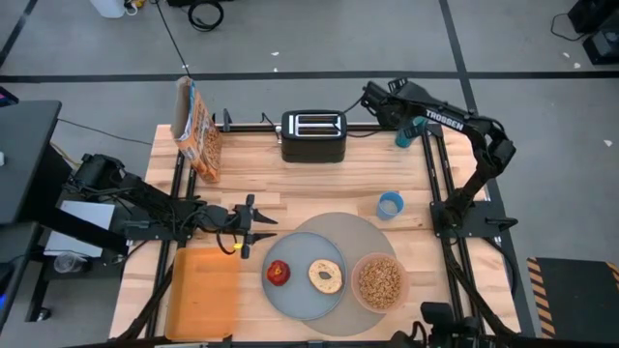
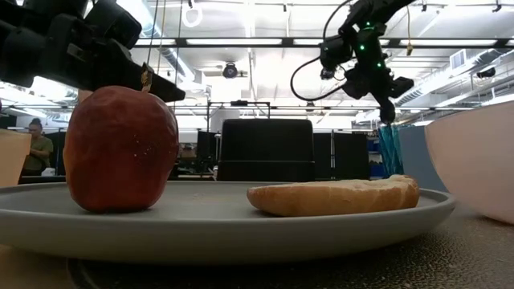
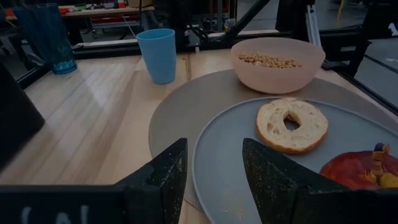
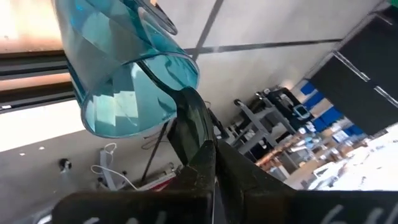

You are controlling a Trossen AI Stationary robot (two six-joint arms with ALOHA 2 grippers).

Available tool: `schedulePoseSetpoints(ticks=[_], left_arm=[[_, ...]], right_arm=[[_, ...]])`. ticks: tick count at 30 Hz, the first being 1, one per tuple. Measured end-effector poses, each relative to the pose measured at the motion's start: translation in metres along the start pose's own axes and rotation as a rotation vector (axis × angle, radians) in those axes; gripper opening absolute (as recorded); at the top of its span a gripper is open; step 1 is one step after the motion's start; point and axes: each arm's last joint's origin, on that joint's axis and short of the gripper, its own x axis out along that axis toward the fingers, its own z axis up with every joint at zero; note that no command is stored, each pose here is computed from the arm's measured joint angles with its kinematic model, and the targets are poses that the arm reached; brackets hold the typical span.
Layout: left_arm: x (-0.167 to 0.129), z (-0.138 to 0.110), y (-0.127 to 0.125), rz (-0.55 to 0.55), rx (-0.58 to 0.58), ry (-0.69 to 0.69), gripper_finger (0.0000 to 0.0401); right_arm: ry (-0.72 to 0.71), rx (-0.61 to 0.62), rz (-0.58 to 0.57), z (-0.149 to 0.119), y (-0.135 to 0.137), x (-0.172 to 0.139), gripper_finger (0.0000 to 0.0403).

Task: Arrange a breakfast setting
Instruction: Put the spoon on the gray placemat to the right side of the blue plate

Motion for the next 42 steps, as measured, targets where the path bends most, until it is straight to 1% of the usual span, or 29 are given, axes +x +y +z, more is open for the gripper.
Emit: schedulePoseSetpoints(ticks=[4, 10, 18, 23, 26, 33, 42], left_arm=[[0.0, 0.0, 0.0, 0.0, -0.001, -0.004, 0.0162], [0.0, 0.001, 0.0, -0.02, -0.007, -0.008, 0.0162], [-0.004, 0.008, 0.0, -0.03, -0.01, -0.039, 0.0162], [-0.005, 0.008, 0.0, -0.031, -0.01, -0.04, 0.0162], [-0.005, 0.008, 0.0, -0.03, -0.011, -0.04, 0.0162], [-0.005, 0.008, 0.0, -0.03, -0.011, -0.039, 0.0162], [-0.005, 0.008, 0.0, -0.03, -0.009, -0.033, 0.0162]], right_arm=[[0.004, 0.01, -0.018, 0.0, 0.001, -0.01, 0.001], [-0.017, 0.059, -0.051, -0.006, -0.003, -0.035, 0.0013], [-0.029, 0.114, -0.069, -0.021, -0.004, -0.065, 0.0012], [-0.031, 0.132, -0.146, -0.023, -0.002, -0.079, 0.0012], [-0.012, 0.128, -0.197, -0.023, -0.001, -0.085, 0.0012], [0.008, 0.134, -0.255, -0.029, 0.001, -0.091, 0.0012], [0.008, 0.195, -0.328, -0.053, 0.004, -0.102, 0.0012]])
